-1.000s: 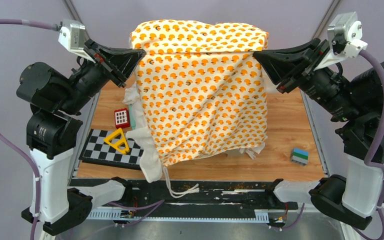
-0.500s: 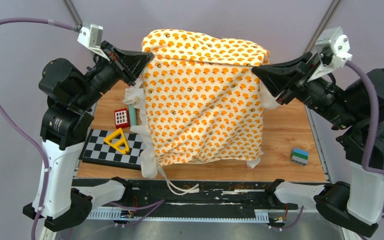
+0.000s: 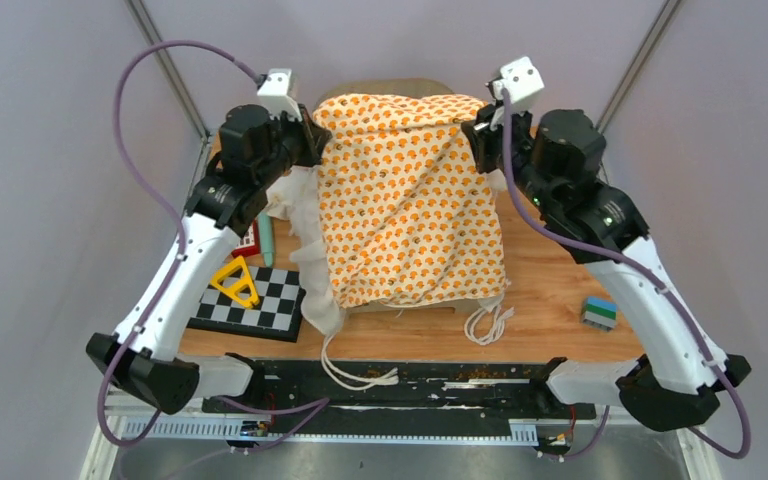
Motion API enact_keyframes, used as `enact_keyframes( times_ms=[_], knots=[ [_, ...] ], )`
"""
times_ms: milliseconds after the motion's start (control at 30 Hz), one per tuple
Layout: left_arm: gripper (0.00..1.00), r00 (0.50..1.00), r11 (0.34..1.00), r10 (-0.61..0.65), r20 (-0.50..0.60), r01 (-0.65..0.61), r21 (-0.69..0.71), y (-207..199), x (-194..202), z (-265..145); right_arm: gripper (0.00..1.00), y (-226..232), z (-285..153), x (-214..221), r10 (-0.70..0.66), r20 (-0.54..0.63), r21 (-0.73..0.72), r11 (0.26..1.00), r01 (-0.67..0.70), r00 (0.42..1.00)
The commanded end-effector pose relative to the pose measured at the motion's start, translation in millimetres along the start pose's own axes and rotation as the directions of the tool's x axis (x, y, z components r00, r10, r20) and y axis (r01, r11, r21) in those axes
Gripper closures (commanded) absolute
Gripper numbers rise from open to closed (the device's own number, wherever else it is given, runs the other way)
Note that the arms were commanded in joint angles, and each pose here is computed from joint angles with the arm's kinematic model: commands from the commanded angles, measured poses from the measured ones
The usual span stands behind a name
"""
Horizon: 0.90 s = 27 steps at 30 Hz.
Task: Set up the pet bed
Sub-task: Adjust the mattress on the bed frame.
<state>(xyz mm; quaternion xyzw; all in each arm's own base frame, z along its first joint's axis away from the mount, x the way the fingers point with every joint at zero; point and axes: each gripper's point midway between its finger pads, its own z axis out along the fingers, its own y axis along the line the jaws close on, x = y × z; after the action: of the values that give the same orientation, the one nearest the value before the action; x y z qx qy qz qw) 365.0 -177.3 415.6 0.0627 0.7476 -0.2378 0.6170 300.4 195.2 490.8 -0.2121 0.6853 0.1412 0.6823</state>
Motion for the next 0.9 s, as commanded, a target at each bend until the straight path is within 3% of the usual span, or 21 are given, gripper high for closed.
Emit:
enact_keyframes(
  times_ms=[0, 333, 867],
  knots=[
    [1.00, 0.993, 0.996, 0.043, 0.108, -0.034, -0.087, 20.8, -14.9, 19.4, 1.00, -40.9, 24.9, -18.4, -0.025, 0.110, 0.196, 0.981, 0.003, 0.994],
    [1.00, 0.995, 0.985, 0.052, 0.083, -0.037, -0.171, 52.5, 6.8, 77.6, 1.00, -70.3, 92.6, 30.3, -0.005, 0.044, 0.252, 0.968, -0.007, 0.999],
    [1.00, 0.996, 0.963, 0.082, -0.038, -0.089, -0.256, 109.2, 62.3, 154.9, 1.00, -88.4, 194.6, 127.3, 0.047, -0.127, 0.205, 0.979, -0.020, 0.991]
  ],
)
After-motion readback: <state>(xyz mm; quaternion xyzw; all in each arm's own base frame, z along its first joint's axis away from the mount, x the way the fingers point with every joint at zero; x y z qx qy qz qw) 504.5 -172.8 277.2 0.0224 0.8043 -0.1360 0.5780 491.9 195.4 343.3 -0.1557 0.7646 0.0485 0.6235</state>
